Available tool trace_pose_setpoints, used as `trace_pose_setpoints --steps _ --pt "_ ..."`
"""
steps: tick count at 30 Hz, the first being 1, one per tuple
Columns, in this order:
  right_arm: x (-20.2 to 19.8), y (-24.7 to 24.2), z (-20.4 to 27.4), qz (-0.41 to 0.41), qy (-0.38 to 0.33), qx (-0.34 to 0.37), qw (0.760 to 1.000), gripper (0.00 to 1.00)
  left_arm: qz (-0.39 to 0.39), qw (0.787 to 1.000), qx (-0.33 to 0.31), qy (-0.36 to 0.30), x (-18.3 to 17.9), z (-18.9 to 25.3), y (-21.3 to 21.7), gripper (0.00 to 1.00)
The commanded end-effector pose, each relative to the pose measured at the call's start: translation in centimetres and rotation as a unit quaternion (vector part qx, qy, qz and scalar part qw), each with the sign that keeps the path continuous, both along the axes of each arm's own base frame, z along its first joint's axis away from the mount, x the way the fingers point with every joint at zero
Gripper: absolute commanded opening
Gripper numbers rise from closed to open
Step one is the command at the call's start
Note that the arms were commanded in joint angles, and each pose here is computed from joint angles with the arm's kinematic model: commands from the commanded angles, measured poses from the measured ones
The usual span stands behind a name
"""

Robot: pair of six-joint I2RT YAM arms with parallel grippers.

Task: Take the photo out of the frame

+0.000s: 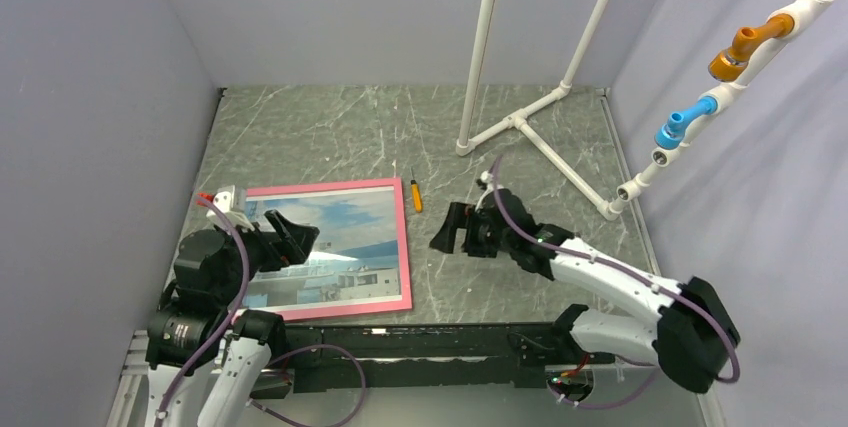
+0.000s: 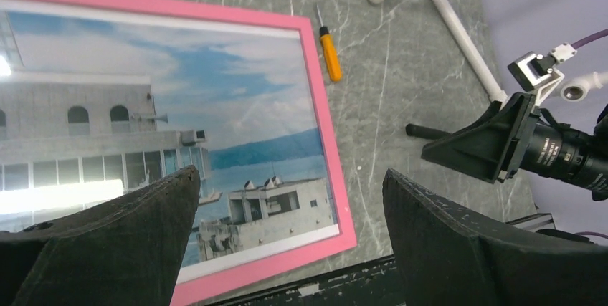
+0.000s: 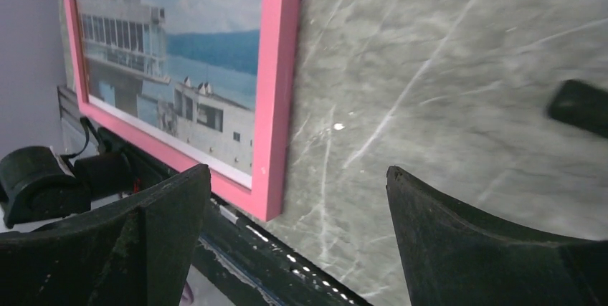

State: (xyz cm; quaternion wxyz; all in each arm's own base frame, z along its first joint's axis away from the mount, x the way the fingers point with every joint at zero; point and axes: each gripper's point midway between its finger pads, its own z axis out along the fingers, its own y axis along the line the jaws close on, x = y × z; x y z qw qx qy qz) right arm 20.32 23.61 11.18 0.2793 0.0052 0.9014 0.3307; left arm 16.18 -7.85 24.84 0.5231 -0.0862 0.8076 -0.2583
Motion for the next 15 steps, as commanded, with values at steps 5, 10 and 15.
trace_pose_setpoints --steps 5,10,15 --pt "-1.9 7.9 -2.2 0.018 0.03 0.022 0.999 0.87 -0.007 0.996 -0.043 0.083 0.0 -3.5 -1.3 0.99" --pt "-3.8 11.0 -3.8 0.043 0.05 0.018 0.998 0.8 -0.031 0.988 -0.074 0.132 0.0 -5.3 -2.8 0.99" --pt "-4.3 11.9 -5.3 0.041 0.053 -0.002 0.998 0.69 -0.052 0.98 -0.094 0.167 -0.3 -6.5 -3.8 0.99"
